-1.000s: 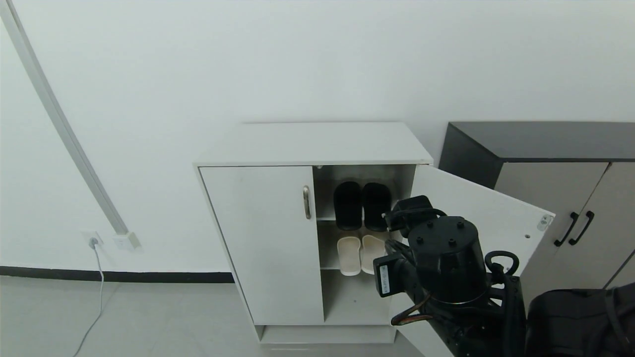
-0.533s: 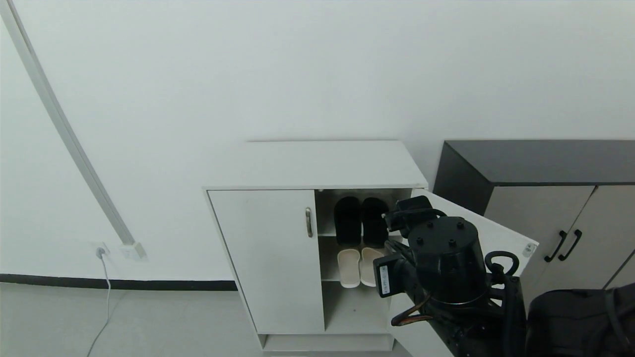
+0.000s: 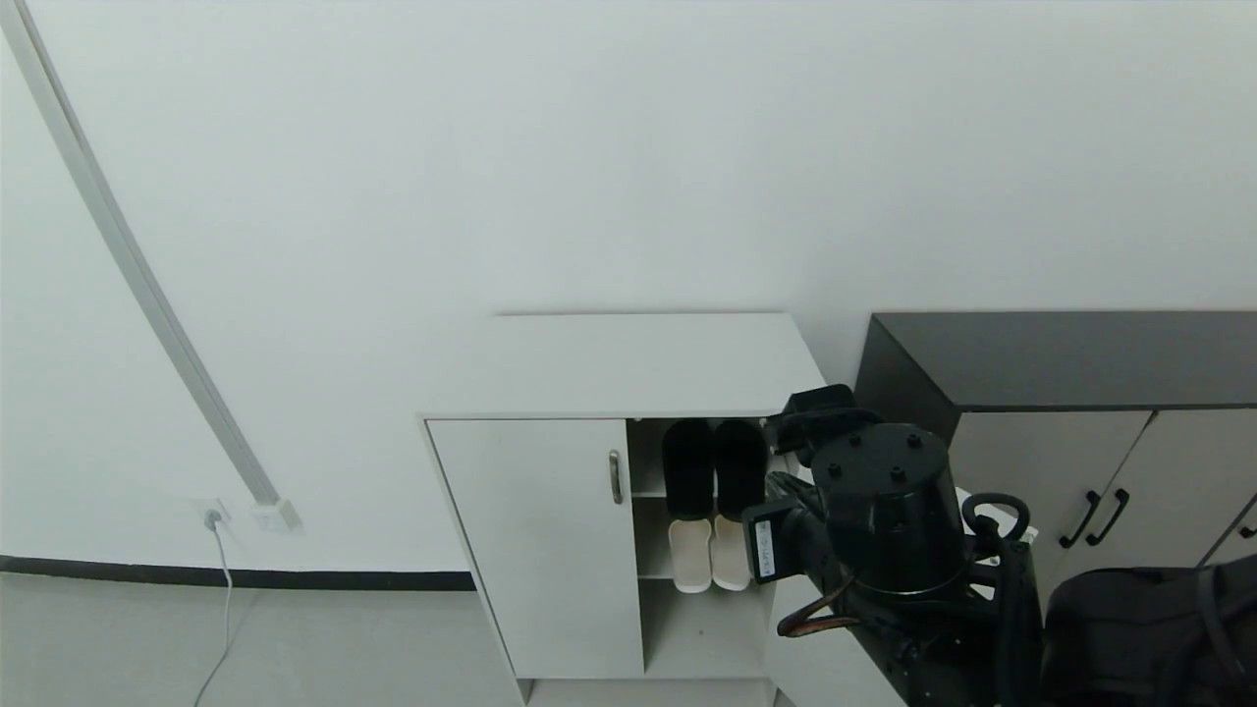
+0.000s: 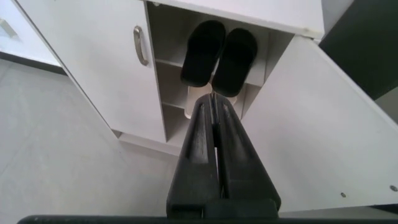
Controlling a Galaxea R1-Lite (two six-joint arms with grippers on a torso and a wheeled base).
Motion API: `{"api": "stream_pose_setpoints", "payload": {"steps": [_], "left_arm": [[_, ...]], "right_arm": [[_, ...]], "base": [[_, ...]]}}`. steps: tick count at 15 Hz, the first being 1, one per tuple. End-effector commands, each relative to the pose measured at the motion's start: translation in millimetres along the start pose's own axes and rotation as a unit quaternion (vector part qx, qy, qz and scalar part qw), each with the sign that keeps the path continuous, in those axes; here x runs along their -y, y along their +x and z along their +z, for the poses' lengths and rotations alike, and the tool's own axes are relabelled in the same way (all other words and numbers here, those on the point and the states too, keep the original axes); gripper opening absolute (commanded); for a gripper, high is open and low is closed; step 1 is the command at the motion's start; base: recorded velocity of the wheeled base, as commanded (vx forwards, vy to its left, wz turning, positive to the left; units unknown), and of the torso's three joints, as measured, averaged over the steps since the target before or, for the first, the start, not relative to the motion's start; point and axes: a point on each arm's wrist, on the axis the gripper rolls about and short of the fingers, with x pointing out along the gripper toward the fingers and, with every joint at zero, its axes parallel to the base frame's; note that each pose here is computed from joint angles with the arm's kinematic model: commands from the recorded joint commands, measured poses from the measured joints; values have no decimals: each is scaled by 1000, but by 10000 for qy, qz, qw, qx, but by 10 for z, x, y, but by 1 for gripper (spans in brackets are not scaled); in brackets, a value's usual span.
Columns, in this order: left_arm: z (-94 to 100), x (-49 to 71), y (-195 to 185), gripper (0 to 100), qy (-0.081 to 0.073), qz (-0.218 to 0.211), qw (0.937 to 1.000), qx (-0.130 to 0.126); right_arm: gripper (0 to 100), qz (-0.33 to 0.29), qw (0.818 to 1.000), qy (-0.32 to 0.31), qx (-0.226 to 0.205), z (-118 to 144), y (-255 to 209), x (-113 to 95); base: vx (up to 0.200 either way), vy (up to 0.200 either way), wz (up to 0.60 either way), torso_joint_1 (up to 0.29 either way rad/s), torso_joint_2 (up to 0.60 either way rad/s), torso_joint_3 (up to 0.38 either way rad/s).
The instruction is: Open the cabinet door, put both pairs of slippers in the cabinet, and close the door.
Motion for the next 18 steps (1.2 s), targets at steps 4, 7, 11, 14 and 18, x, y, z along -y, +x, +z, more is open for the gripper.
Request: {"api": "stream_pose_setpoints", "payload": {"steps": [4,7,11,14,18], "left_arm": [[0,0,1,0,-3,5,10000,-6],[0,0,1,0,-3,5,10000,-6],[0,0,1,0,-3,5,10000,-6],[0,0,1,0,-3,5,10000,-6],[0,-1,1,0,-10,20,10000,-5]], "right_arm": [[0,-15,10000,-31,-16,-12,-6,19],[0,-30,10000,-27,-16,-11,0,27],[0,-69,10000,-34,-29,-13,18,45],[0,-69,9999,-80,-30,-16,17,46],[0,114,9999,-78,-52,-9,-10,58]], "base": [[0,0,0,176,-389,-207],[0,0,0,178,-367,-196],[0,0,0,140,-294,-157],[0,0,0,9,-19,-9],[0,0,-300,0,0,-1]]}}
